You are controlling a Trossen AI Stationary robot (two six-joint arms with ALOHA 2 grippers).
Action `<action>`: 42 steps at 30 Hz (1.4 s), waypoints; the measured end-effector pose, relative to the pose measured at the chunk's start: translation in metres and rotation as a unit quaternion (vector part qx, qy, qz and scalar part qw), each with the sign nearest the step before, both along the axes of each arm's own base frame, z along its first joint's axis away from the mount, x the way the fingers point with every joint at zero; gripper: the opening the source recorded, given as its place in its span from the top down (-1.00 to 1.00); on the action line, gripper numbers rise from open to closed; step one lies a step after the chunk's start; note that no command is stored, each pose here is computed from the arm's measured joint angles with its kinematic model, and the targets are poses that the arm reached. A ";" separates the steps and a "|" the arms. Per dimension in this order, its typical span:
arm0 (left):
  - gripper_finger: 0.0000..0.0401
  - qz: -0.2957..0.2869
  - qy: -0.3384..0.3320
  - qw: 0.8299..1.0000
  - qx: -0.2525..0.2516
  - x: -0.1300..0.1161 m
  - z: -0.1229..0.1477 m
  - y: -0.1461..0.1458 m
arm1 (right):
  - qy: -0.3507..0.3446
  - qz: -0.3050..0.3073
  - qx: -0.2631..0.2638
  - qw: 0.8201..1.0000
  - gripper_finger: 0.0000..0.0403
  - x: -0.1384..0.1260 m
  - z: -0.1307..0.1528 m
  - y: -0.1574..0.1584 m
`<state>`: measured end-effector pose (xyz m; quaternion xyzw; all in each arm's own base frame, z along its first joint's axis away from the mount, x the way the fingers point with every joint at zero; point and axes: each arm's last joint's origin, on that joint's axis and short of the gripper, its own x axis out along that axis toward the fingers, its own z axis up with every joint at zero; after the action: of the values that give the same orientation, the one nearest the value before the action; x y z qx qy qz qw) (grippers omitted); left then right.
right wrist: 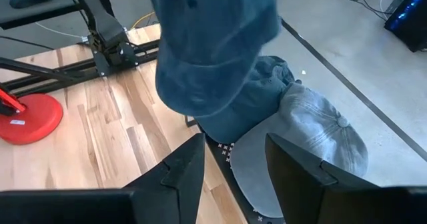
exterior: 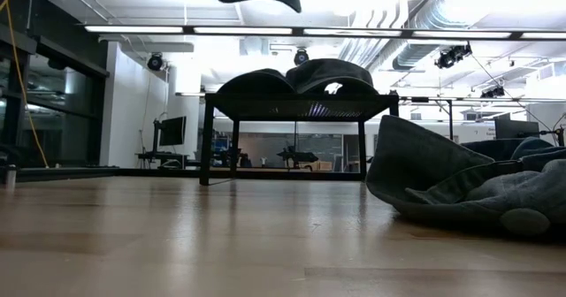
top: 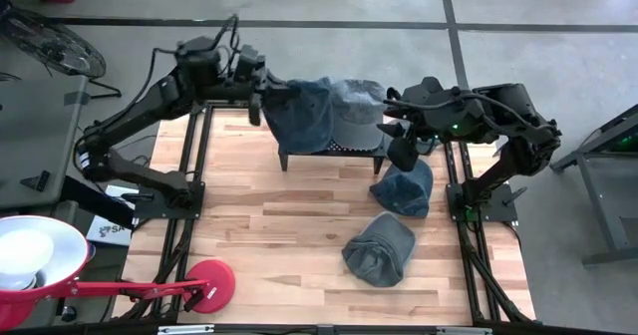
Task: Pick & Place hat
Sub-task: Stack the left blue cap on top of the blue cap on the shelf
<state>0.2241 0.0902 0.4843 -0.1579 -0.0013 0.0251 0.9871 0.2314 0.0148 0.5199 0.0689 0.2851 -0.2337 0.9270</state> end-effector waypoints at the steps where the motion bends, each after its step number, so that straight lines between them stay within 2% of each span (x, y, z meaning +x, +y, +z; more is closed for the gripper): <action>1: 1.00 0.002 -0.004 1.000 -0.004 -0.004 -0.005 -0.003 | 0.003 0.000 0.000 1.000 0.25 0.000 0.000 0.000; 4: 1.00 -0.009 -0.031 0.999 -0.016 -0.017 -0.022 -0.008 | 0.008 0.004 -0.003 1.000 0.24 -0.001 -0.001 0.000; 7: 1.00 -0.038 -0.089 0.995 -0.022 -0.023 -0.034 -0.011 | 0.011 0.009 -0.005 1.000 0.24 -0.001 -0.001 0.000; 13: 1.00 -0.082 -0.117 0.985 -0.097 -0.024 -0.053 0.017 | 0.012 0.015 -0.005 1.000 0.24 -0.001 -0.001 0.000; 19: 1.00 -0.117 -0.088 0.974 -0.173 -0.010 -0.069 0.045 | 0.012 0.016 -0.003 1.000 0.25 0.000 -0.001 0.001; 26: 1.00 -0.127 -0.056 0.965 -0.221 -0.002 -0.085 0.066 | 0.011 0.016 -0.003 1.000 0.25 0.000 -0.001 0.001; 32: 1.00 -0.141 -0.039 0.961 -0.236 -0.001 -0.092 0.076 | 0.009 0.013 0.001 1.000 0.25 0.000 -0.001 0.001; 42: 1.00 -0.156 -0.037 0.959 -0.232 0.008 -0.099 0.084 | 0.000 0.011 0.002 1.000 0.25 0.001 0.000 0.001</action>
<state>0.2316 0.1740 0.3854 -0.3815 -0.0070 -0.1358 0.9143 0.2321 0.0154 0.5201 0.0681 0.2865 -0.2228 0.9294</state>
